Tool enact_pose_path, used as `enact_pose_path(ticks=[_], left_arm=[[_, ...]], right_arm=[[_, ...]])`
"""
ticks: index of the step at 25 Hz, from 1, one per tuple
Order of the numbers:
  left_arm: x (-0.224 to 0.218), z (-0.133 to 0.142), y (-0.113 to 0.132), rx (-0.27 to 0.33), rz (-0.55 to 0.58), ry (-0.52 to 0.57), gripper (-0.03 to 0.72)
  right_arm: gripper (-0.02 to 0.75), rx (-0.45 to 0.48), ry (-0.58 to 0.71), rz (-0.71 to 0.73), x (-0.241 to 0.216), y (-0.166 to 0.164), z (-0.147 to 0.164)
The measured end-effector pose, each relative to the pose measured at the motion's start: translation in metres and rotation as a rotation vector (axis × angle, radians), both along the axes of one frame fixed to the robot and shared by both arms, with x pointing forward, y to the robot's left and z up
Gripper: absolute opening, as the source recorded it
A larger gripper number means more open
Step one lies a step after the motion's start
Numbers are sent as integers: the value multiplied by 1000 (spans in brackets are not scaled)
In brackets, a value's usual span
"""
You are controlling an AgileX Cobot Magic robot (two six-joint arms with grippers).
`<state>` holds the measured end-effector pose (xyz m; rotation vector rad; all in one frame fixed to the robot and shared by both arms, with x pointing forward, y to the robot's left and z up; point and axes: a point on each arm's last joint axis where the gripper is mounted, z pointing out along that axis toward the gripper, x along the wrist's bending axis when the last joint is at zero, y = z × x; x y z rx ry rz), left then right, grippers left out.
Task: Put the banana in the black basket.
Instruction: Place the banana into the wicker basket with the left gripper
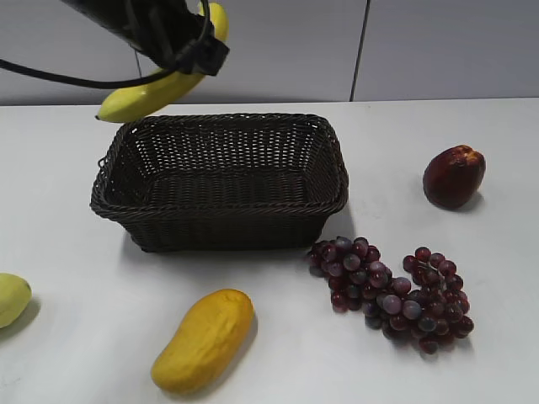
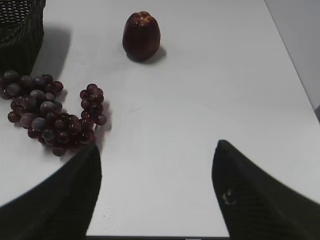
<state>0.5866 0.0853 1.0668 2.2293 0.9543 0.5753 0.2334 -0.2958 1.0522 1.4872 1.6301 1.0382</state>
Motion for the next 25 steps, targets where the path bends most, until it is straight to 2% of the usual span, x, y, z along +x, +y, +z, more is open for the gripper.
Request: enact_pose_path(ticks=[9, 10, 12, 14, 16, 21, 25], left_arm=[[2, -49, -33, 59, -69, 63, 421], [3, -53, -34, 65, -70, 73, 433], [4, -59, -35, 75, -70, 88, 511], [4, -62, -35, 80, -71, 94, 626], [4, -62, -35, 81, -71, 94, 676], [1, -60, -33, 98, -72, 119, 693], [-10, -37, -25, 105, -72, 130, 679]], right_arm=[[555, 0, 0, 0, 0, 0, 0], [555, 0, 0, 0, 0, 0, 0], [555, 0, 0, 0, 0, 0, 0], [555, 0, 0, 0, 0, 0, 0], [555, 0, 0, 0, 0, 0, 0], [555, 0, 0, 0, 0, 0, 0], [555, 0, 0, 0, 0, 0, 0]])
